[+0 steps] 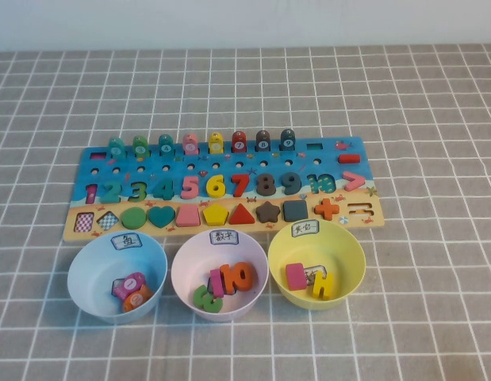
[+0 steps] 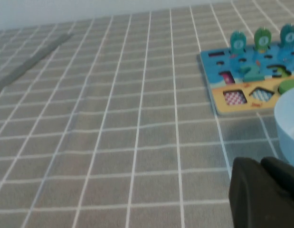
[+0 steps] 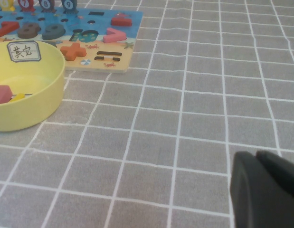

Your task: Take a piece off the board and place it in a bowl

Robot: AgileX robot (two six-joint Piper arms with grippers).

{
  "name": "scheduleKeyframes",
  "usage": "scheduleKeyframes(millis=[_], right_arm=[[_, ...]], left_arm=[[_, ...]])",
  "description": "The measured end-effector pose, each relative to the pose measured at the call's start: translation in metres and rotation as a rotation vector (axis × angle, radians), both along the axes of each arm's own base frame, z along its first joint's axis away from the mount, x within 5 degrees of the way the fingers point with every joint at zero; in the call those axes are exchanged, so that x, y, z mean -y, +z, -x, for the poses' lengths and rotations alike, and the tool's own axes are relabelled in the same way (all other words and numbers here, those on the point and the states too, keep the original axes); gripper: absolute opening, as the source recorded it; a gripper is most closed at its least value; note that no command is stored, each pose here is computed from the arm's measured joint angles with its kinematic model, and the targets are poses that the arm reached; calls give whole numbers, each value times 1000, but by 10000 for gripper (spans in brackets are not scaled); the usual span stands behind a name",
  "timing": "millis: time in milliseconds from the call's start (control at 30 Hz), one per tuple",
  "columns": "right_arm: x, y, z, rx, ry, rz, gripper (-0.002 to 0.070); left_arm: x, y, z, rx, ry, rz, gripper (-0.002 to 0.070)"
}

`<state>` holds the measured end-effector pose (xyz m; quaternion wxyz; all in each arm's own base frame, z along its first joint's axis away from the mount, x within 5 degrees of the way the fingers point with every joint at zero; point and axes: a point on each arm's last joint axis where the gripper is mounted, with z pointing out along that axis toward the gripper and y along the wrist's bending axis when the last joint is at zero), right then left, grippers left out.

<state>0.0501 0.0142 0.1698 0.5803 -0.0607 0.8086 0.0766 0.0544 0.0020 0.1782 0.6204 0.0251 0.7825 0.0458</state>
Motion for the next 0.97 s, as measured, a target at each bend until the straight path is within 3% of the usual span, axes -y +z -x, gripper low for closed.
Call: scheduleKeyframes(millis=[133, 967], right_arm=[[0, 0, 0, 0, 0, 0, -17], [0, 0, 0, 0, 0, 0, -17]], left_arm=[[0, -6, 2, -69, 0, 6, 2], [0, -6, 2, -73, 1, 0, 2]])
